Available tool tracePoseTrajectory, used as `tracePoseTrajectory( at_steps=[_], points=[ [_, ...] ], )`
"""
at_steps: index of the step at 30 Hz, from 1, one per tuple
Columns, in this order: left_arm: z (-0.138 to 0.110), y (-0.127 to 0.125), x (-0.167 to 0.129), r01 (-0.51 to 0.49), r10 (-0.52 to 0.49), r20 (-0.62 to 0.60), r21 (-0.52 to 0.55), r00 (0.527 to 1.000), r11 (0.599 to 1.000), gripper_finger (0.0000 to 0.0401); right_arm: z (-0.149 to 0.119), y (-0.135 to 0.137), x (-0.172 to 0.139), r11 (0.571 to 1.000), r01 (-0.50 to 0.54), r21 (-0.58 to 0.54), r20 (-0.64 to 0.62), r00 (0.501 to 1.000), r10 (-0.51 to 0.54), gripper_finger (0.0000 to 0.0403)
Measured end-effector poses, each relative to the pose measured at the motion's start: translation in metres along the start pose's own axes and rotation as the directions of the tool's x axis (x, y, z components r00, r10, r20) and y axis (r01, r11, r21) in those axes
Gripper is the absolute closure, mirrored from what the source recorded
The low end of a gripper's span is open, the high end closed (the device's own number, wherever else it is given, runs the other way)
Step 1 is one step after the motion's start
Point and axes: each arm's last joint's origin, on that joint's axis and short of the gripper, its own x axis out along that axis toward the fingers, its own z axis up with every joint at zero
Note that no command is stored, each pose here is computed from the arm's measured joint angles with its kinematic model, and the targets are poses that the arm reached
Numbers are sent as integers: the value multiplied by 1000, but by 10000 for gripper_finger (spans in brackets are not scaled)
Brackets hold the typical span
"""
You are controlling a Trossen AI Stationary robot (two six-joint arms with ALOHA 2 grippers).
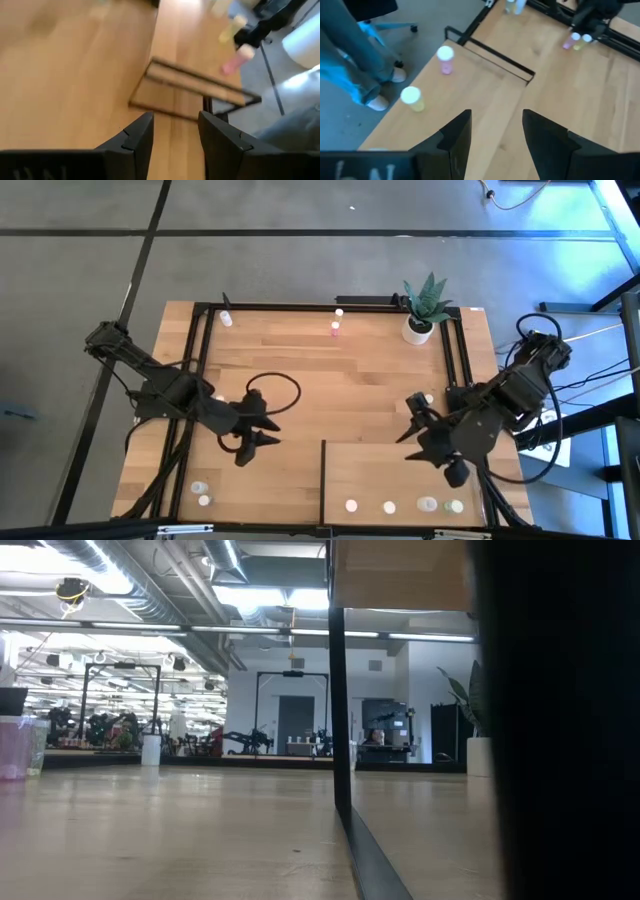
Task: Pick and place medicine bottles onto shelf by color
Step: Put the bottom pink pill bottle on the shelf aligned with the other pink pill bottle
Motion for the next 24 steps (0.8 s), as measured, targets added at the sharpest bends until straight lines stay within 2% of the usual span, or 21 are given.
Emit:
tracePoseTrajectory(
  at_steps=[4, 9, 14, 17, 20, 24],
  points=[
    [-11, 3, -2, -39, 22, -115, -143, 993, 989, 254, 1, -8, 2, 999, 21, 25, 5, 1000, -22, 225],
    [-20, 9, -4, -146, 89, -197, -298, 976, 943, 254, 3, -17, 4, 997, 46, 54, 11, 999, -47, 225],
    [-23, 18, -5, -263, 165, -252, -429, 954, 864, 254, 3, -27, 6, 981, 75, 180, 2, 997, -77, 225],
    [-25, 24, -6, -330, 207, -282, -523, 937, 786, 254, 2, -34, 7, 961, 94, 261, -3, 995, -97, 225],
    [-27, 29, -7, -390, 251, -313, -541, 916, 745, 254, 2, -40, 8, 941, 110, 320, -8, 994, -113, 225],
    [-26, 30, -7, -389, 255, -308, -544, 917, 744, 254, 2, -45, 9, 926, 128, 354, -14, 991, -132, 225]
  ],
)
